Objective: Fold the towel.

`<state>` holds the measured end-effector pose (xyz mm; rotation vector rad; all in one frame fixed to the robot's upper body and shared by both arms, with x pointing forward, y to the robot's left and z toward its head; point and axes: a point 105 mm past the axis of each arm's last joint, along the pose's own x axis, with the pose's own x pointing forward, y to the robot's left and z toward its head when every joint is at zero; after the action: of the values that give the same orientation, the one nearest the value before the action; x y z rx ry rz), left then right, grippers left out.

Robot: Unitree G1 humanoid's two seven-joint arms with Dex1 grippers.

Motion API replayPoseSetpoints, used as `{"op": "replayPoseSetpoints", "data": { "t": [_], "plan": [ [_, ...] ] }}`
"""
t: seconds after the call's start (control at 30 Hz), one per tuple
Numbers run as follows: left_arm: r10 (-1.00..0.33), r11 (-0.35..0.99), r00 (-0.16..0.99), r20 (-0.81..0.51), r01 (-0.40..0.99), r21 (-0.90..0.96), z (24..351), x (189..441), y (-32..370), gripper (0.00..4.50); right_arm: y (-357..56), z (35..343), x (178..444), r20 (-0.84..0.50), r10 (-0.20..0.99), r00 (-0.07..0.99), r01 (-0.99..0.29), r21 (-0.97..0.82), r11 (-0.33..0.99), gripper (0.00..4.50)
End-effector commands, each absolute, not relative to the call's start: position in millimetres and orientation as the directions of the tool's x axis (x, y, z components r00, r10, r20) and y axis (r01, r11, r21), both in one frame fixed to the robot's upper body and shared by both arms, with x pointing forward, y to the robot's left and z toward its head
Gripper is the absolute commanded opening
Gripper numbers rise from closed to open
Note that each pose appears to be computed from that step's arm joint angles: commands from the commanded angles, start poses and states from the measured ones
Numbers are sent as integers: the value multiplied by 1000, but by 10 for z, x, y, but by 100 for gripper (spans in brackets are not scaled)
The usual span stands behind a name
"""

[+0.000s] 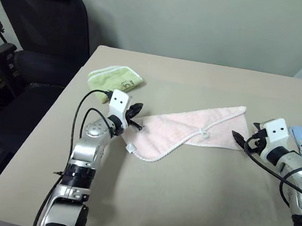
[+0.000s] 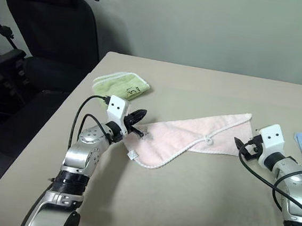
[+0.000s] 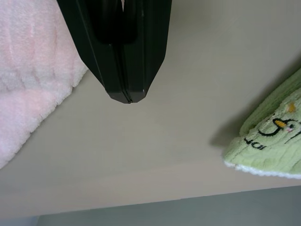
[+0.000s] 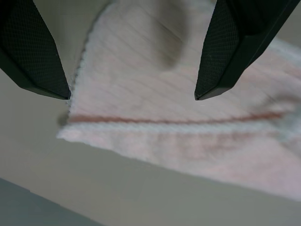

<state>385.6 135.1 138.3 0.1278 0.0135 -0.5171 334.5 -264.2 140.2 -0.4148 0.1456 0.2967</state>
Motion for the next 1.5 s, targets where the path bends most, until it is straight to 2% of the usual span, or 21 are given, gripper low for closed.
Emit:
{"op": "replayPoseSetpoints", "data": {
  "t": [0.03,0.27,0.33,0.4,0.47,0.63,0.8,1.0,1.2,1.5],
  "plan": [
    [-520,839,854,-4,512,186,1566,3806,1347,0,-2656,1571,3422,-159,255,954,-300,-475,827,446],
    [-565,799,824,-45,560,220,1493,3726,1345,0,-2680,1603,3496,-165,254,953,-303,-569,765,446],
    [-613,752,786,-80,611,247,1443,3664,1260,0,-2662,1659,3670,-199,241,950,-307,-736,603,446],
    [-640,726,762,-92,640,252,1428,3623,1208,0,-2652,1689,3810,-226,234,946,-313,-826,468,446],
    [-651,720,754,-89,650,244,1428,3607,1184,0,-2657,1699,3906,-232,230,945,-309,-861,404,446],
    [-651,712,752,-105,652,261,1388,3593,1156,0,-2683,1763,4252,-267,157,951,-289,-947,140,446],
    [-633,727,768,-99,634,263,1387,3587,1201,0,-2686,1705,4371,-333,134,933,-331,-943,-40,446],
    [-625,734,774,-97,626,262,1385,3577,1223,0,-2706,1707,4400,-345,132,929,-336,-938,-82,446],
    [-602,752,792,-99,604,264,1363,3526,1296,0,-2841,1875,4356,-384,110,917,-365,-917,-162,446],
    [-607,748,788,-100,610,263,1367,3549,1267,0,-2859,1859,4367,-392,90,916,-366,-905,-216,446]
  ]
}}
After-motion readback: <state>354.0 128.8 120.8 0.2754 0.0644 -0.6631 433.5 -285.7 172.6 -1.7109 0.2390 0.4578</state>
